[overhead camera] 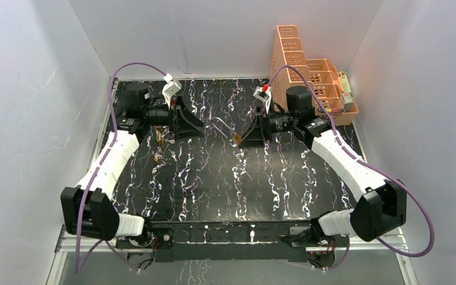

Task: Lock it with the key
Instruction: Pick up the lock from the center of the board, then lock the lock.

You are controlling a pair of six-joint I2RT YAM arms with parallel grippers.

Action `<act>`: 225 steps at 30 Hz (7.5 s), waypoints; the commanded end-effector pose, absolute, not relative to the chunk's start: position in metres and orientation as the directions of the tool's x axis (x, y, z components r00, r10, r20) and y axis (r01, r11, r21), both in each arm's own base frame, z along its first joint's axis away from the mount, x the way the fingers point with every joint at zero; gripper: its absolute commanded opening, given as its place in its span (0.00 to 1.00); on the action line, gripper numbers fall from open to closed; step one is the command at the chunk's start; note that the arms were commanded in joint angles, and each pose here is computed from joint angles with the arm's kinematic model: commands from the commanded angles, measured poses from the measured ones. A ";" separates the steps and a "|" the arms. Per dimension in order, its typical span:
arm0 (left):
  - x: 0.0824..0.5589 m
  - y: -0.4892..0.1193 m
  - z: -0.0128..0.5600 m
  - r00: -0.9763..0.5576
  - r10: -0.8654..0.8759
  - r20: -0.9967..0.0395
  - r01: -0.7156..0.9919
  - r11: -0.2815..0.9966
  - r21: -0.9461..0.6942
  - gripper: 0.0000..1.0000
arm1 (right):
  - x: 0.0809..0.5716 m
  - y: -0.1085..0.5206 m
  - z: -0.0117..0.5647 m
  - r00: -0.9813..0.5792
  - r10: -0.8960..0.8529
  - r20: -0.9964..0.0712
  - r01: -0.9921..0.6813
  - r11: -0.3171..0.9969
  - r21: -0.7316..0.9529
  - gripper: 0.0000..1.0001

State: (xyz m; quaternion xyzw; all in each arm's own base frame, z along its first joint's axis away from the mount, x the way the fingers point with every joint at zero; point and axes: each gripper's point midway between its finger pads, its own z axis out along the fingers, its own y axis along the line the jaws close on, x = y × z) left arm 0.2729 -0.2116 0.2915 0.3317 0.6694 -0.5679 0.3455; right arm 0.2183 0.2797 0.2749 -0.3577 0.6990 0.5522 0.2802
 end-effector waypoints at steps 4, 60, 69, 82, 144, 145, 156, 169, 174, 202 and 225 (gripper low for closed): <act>0.257 -0.222 0.315 -0.342 0.054 -0.938 0.940 0.017 -0.342 0.68 | 0.189 0.284 0.337 -0.506 -0.169 -0.846 -0.827 -0.184 0.531 0.44; 0.258 -0.249 0.396 -0.177 -0.143 -0.974 0.984 0.005 -0.179 0.00 | 0.268 0.270 0.387 -0.101 0.121 -0.988 -0.931 0.340 0.136 0.99; 0.224 -0.243 0.412 -0.034 -0.148 -0.988 0.994 -0.105 -0.018 0.00 | 0.221 0.263 0.377 0.203 0.362 -0.910 -0.966 0.226 -0.125 0.98; 0.220 -0.241 0.446 0.084 -0.258 -0.962 0.993 -0.055 0.102 0.00 | 0.192 0.311 0.367 0.368 0.478 -0.797 -0.929 0.228 -0.292 0.98; 0.209 -0.210 0.394 -0.137 -0.049 -0.989 0.986 -0.102 -0.131 0.47 | 0.185 0.312 0.393 0.042 -0.086 -0.995 -0.997 -0.065 -0.036 0.00; 0.208 -0.209 0.394 -0.132 -0.048 -0.990 0.987 -0.101 -0.126 0.59 | 0.184 0.312 0.393 0.033 -0.098 -0.995 -0.997 -0.073 -0.026 0.00; 0.208 -0.208 0.411 -0.091 -0.092 -0.992 0.994 -0.068 -0.085 0.84 | 0.186 0.314 0.383 -0.027 -0.156 -0.987 -0.995 -0.088 0.041 0.00; 0.224 -0.215 0.404 -0.171 -0.089 -0.981 0.983 -0.085 -0.164 0.68 | 0.193 0.319 0.371 -0.048 -0.183 -0.982 -0.994 -0.090 0.066 0.00; 0.225 -0.222 0.400 -0.183 -0.088 -0.979 0.979 -0.106 -0.174 0.72 | 0.196 0.321 0.367 -0.056 -0.189 -0.980 -0.993 -0.093 0.074 0.00; 0.241 -0.242 0.385 -0.253 -0.079 -0.964 0.959 -0.148 -0.240 0.63 | 0.204 0.326 0.356 -0.073 -0.206 -0.976 -0.992 -0.085 0.092 0.00; 0.250 -0.239 0.450 0.013 -0.375 -0.927 0.997 0.073 -0.015 0.00 | 0.209 0.284 0.431 0.294 0.189 -0.937 -0.928 0.291 -0.233 0.99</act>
